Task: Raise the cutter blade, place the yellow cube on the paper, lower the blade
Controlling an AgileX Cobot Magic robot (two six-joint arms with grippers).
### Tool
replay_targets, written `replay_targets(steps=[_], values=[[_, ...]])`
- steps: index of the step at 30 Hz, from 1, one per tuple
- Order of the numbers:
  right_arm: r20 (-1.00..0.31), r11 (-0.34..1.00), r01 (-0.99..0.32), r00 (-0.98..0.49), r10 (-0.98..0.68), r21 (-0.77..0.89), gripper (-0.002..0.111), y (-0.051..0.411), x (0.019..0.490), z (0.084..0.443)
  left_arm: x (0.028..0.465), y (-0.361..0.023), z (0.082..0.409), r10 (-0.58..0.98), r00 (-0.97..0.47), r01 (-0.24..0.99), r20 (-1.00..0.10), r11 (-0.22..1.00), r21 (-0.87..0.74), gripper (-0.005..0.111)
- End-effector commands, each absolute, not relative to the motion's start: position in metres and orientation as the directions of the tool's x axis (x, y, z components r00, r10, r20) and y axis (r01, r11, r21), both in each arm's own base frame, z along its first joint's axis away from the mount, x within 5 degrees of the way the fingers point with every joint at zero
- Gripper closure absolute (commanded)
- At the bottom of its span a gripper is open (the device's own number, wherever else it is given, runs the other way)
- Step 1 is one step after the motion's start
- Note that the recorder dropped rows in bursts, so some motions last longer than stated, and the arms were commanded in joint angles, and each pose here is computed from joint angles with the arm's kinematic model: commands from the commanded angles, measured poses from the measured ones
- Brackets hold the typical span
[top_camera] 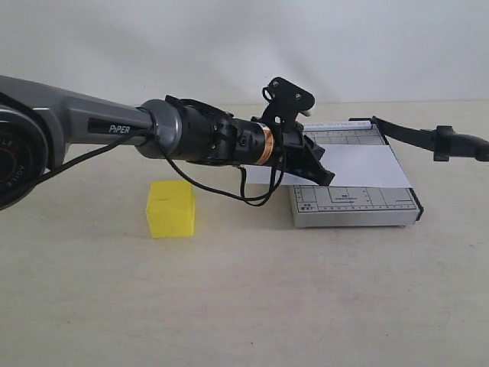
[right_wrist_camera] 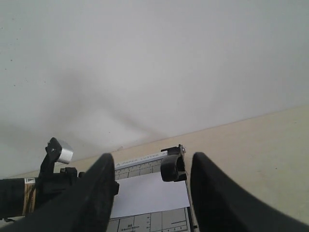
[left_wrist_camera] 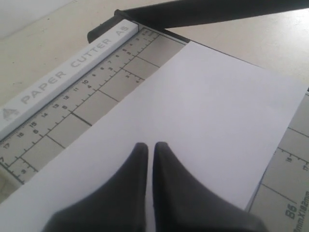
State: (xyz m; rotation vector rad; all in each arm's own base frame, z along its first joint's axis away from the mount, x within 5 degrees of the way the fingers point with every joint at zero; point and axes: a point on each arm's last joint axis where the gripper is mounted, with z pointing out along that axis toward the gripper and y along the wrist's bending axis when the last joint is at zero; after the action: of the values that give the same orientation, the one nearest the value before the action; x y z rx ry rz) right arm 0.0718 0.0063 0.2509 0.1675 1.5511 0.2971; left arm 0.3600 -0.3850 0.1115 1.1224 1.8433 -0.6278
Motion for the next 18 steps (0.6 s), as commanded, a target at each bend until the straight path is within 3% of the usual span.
replay_targets(steps=[1, 18], values=[[-0.960, 0.957, -0.084, -0.005, 0.279, 0.279, 0.061, 0.006, 0.071, 0.250, 0.359, -0.386, 0.100, 0.464, -0.230, 0.883, -0.855, 0.469, 0.017, 0.102], [-0.960, 0.957, -0.084, -0.005, 0.279, 0.279, 0.061, 0.006, 0.071, 0.250, 0.355, -0.408, 0.075, 0.462, -0.223, 0.902, -0.858, 0.431, -0.003, 0.102]])
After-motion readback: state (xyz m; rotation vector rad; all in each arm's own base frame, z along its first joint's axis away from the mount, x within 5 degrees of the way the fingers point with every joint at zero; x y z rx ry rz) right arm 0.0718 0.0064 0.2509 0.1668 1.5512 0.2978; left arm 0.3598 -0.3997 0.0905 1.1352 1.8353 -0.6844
